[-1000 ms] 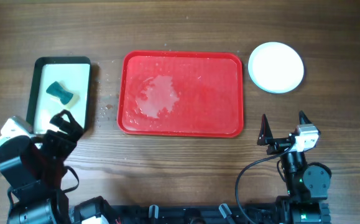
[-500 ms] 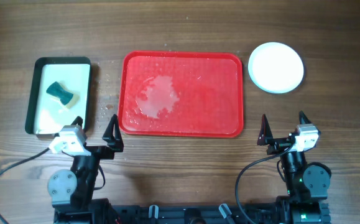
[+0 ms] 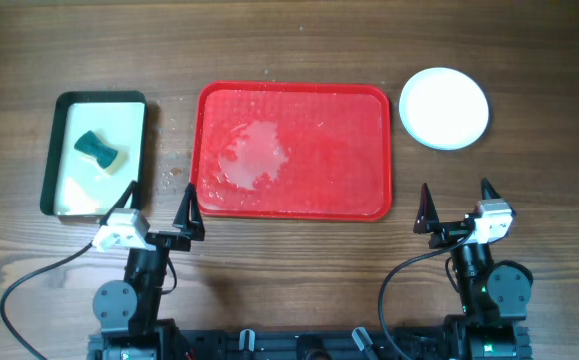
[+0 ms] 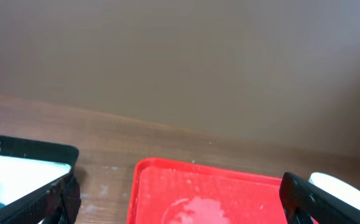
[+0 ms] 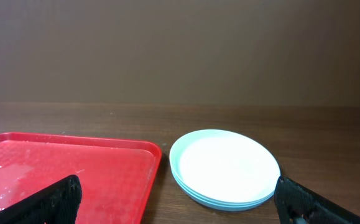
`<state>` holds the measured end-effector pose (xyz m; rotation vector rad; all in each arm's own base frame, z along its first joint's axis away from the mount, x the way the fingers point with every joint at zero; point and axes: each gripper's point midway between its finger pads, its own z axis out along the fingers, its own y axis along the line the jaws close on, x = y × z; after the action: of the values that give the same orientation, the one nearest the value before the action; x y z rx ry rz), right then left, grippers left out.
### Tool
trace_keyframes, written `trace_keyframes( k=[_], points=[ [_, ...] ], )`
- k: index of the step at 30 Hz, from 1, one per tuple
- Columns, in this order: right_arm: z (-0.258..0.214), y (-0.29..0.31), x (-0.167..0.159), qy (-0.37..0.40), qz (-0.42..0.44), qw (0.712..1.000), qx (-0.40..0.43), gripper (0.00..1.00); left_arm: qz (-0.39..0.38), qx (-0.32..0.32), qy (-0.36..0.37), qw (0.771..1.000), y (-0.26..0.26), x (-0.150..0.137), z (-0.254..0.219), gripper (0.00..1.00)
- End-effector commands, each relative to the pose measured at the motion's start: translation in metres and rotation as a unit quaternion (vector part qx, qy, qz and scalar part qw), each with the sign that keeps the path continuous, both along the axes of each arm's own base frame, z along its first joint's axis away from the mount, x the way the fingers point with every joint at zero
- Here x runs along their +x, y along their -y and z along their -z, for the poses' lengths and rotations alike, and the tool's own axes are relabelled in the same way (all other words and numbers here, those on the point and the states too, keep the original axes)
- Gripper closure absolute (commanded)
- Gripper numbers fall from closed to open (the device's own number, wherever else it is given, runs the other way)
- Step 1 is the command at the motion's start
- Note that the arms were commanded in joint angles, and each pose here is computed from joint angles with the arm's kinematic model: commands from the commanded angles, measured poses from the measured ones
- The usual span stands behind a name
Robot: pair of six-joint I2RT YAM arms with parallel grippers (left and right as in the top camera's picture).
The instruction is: Clean dirty plates on tray and stack at the side
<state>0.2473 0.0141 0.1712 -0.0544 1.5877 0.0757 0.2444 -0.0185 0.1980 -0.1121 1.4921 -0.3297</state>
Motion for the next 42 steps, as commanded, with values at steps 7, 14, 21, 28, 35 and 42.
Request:
trace_keyframes(
  k=[7,14,21,28,35,42],
  points=[
    [0.000,0.003,0.000,0.001,0.007,1.000,-0.006,0.00,-0.070,0.111,-0.072,0.989,-0.023,0.002,0.042,0.00],
    [0.000,0.003,0.000,0.001,0.007,1.000,-0.006,0.00,-0.077,0.157,-0.071,0.982,-0.026,0.001,0.042,0.00],
    [0.000,0.003,0.000,0.002,0.007,1.000,-0.006,0.00,-0.105,0.127,-0.074,0.984,-0.035,0.001,0.041,0.00],
    [0.000,0.003,0.000,0.001,0.007,1.000,-0.006,0.00,-0.097,0.127,-0.072,0.984,-0.032,0.001,0.040,0.00],
    [0.000,0.003,0.000,0.001,0.007,1.000,-0.006,0.00,-0.097,0.127,-0.072,0.985,-0.032,0.001,0.040,0.00],
    [0.000,0.003,0.000,0.001,0.007,1.000,-0.006,0.00,-0.097,0.127,-0.072,0.985,-0.032,0.001,0.040,0.00]
  ],
)
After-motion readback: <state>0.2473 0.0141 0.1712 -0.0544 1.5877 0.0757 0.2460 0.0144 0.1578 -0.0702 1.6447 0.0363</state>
